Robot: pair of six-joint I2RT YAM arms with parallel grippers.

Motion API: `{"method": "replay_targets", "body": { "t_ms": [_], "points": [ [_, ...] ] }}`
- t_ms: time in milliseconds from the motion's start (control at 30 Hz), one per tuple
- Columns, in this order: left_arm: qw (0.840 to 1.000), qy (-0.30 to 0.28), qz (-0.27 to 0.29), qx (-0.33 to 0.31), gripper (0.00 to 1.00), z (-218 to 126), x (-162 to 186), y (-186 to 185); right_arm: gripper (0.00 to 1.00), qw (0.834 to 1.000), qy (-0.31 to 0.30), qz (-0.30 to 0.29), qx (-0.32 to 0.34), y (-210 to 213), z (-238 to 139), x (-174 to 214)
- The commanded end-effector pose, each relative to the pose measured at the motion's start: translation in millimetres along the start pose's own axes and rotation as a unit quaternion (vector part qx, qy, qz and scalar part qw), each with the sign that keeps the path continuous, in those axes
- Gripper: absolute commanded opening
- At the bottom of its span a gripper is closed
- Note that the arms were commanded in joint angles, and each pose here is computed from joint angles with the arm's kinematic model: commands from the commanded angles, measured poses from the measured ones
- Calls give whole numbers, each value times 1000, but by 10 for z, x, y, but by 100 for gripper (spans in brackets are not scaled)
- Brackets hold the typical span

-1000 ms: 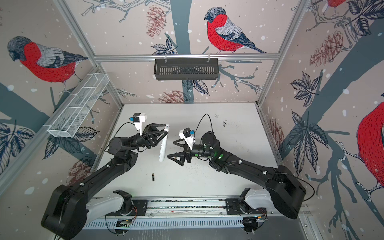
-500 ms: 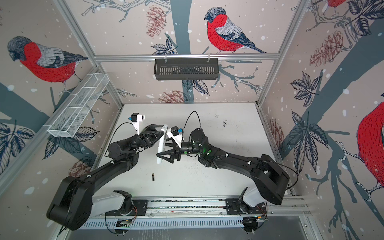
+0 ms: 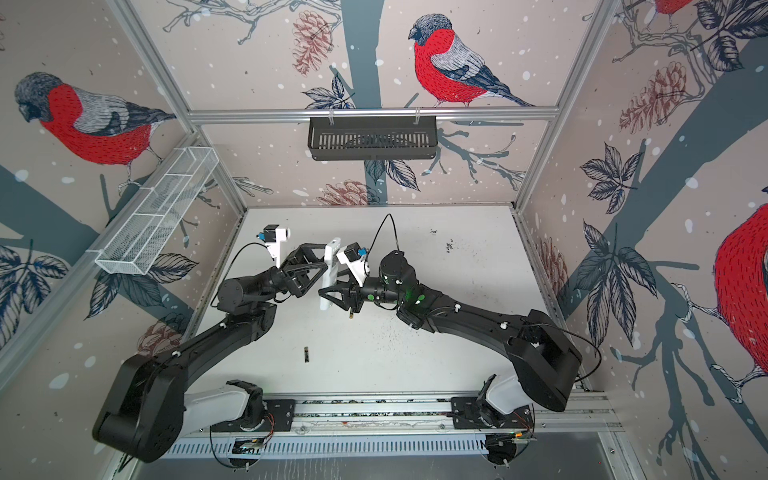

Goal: Load the batteries into the remote control

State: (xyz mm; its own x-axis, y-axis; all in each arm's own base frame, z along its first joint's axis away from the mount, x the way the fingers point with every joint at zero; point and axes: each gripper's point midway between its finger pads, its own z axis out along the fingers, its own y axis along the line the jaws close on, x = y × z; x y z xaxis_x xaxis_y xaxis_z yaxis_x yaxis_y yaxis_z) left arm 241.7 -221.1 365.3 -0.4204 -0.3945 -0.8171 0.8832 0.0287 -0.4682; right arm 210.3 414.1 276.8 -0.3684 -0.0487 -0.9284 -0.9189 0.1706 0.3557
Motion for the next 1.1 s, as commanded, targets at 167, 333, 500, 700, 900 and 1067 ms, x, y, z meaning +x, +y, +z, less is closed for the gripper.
{"method": "replay_targets", "body": {
  "t_ms": [167, 333, 500, 700, 900, 1067],
  "points": [
    [971, 114, 23, -211, 91, -171, 376, 765, 39, 974, 73, -23, 213, -585, -114, 256],
    [960, 154, 8, -234, 81, -183, 489, 916, 39, 958, 86, -45, 269, -640, -183, 284],
    [959, 154, 5, -238, 75, -208, 530, 947, 38, 958, 70, -48, 275, -599, -262, 203],
    [959, 150, 3, -239, 77, -211, 540, 961, 38, 962, 62, -59, 258, -492, -300, 124],
    [964, 137, -1, -229, 77, -137, 492, 968, 38, 960, 60, -77, 263, -442, -306, 107],
    [973, 132, -21, -188, 71, 11, 525, 925, 38, 952, 54, -94, 286, -436, -319, 113]
  ]
}}
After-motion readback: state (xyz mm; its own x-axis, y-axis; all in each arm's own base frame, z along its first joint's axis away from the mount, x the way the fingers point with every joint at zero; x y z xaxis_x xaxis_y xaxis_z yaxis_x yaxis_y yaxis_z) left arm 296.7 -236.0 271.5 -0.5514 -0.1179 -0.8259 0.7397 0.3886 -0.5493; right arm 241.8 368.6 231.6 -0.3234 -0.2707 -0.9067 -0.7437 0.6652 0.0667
